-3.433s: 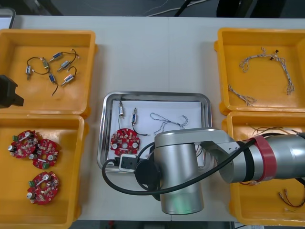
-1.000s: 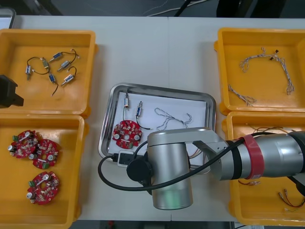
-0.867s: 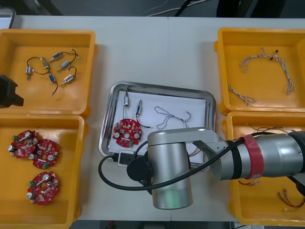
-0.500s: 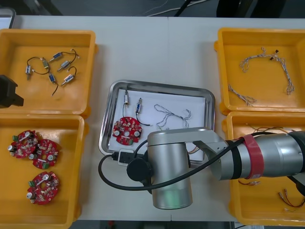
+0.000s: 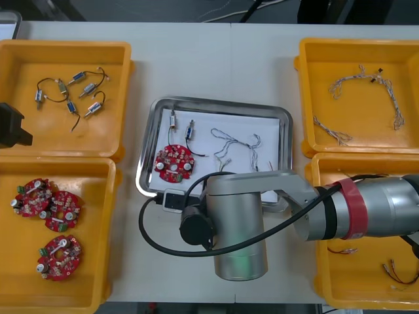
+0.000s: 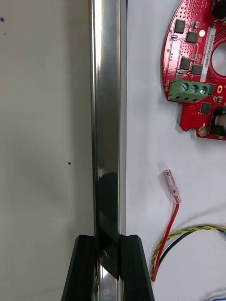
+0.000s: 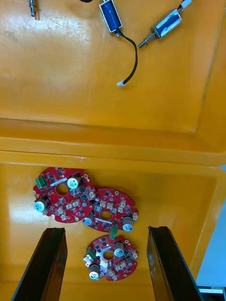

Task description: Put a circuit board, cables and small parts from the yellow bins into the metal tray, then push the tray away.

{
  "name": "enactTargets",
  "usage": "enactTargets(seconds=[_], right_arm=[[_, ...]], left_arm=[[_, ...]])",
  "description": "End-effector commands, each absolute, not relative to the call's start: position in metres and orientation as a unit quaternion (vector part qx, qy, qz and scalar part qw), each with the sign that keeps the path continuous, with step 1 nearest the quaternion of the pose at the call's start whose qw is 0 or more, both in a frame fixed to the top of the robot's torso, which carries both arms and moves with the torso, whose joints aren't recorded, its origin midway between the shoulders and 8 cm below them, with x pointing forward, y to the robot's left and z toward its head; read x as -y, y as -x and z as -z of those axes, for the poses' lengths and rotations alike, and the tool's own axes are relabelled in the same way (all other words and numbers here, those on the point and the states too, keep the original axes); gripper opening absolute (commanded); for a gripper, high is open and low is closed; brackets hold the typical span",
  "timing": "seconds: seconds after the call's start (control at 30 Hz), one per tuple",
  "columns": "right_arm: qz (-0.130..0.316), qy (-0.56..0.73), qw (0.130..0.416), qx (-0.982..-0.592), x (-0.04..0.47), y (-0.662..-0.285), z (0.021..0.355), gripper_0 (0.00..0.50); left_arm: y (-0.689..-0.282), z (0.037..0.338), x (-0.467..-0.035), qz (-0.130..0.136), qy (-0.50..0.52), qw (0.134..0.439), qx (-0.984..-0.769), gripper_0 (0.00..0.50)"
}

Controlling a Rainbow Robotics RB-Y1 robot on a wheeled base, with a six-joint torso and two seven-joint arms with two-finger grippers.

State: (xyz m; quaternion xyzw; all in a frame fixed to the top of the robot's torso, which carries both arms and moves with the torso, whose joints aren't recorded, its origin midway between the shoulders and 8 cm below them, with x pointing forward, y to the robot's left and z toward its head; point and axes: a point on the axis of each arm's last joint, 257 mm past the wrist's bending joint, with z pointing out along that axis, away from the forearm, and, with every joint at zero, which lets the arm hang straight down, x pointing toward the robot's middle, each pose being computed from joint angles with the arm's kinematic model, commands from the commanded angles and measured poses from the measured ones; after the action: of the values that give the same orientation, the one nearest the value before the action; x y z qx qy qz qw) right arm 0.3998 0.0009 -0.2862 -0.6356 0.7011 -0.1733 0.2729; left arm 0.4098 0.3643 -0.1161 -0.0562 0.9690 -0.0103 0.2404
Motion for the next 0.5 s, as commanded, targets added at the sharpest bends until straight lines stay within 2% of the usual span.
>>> enactTargets(seconds=[0.03, 0.5], right_arm=[[0.188, 0.655, 0.304, -0.666, -0.008, -0.415, 0.257, 0.0], [0.201, 0.656, 0.333, -0.647, -0.004, -0.441, 0.23, 0.0]], left_arm=[[-0.407, 0.103, -0.378, -0.017, 0.027, 0.257, -0.966, 0.5], [-0.407, 0.103, -0.378, -0.017, 0.027, 0.257, -0.966, 0.5]])
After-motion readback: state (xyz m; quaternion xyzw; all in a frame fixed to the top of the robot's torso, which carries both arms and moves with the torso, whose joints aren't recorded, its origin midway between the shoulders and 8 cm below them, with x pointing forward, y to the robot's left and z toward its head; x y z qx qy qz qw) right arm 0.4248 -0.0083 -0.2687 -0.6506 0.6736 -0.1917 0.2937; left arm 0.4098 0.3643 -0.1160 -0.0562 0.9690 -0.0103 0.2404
